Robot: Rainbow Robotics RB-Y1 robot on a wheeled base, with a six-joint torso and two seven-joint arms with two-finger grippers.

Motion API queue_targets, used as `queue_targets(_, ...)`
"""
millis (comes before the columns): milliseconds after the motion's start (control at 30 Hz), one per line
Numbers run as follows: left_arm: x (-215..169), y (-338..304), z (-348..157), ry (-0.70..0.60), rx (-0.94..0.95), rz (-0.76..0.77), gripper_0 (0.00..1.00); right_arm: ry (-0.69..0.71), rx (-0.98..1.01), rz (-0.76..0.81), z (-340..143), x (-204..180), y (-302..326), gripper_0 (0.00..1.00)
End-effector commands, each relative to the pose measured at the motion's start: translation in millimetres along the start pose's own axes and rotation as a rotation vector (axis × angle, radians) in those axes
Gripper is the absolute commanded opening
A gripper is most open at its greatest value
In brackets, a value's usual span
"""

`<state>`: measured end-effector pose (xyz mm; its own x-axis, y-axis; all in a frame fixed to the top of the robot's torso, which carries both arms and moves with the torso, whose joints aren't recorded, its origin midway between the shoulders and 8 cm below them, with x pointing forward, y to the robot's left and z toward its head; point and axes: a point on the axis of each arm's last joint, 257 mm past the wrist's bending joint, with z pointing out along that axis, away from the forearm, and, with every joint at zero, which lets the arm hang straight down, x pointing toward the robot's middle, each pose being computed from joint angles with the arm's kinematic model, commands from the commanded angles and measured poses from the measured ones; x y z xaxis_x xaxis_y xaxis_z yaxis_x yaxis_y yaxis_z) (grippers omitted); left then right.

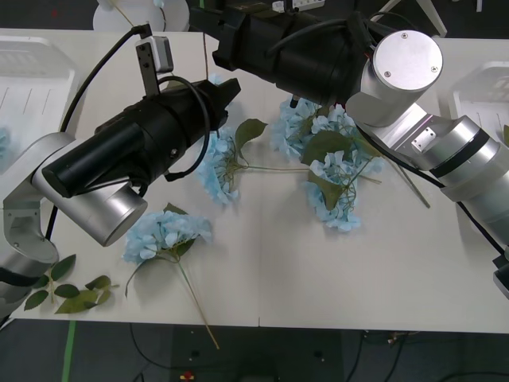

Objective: Place the red flowers into the right box and the blue flowers into the left box. If a person shows an open palm, hand one flower to the person first, then continue sorting.

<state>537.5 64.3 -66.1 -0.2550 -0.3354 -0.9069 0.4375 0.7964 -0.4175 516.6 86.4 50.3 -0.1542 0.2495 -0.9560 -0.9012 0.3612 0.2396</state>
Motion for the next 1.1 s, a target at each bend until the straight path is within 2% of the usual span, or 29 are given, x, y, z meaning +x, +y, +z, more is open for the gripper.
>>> queue_targets(33,-11,-25,13,-0.022,0.050,-0.018,0.00,-0.038,-0.068,-0.037,18,-28,36,0.00)
queue_targets(633,-12,-25,13,-0.025,0.049,-0.014,0.00,-0.045,-0.062,-0.037,18,-30,34,0.00)
queue_targets(667,-12,-25,13,-0.025,0.049,-0.011,0.00,-0.046,-0.060,-0.040,18,-31,34,0.15)
queue_targets(700,-12,-24,13,-0.026,0.047,-0.010,0.00,-0.048,-0.058,-0.037,18,-31,33,0.41)
queue_targets(733,-13,-24,13,-0.027,0.046,-0.006,0.00,-0.050,-0.056,-0.037,18,-32,33,0.57)
queue_targets(767,-13,-23,13,-0.028,0.044,-0.004,0.00,-0.053,-0.055,-0.035,18,-32,33,0.67)
queue_targets(900,-14,-19,12,-0.028,0.037,0.006,0.00,-0.062,-0.047,-0.038,18,-36,31,0.85)
queue_targets(1100,-20,13,3,-0.028,-0.019,0.044,0.00,-0.065,-0.046,-0.041,18,-39,31,0.90)
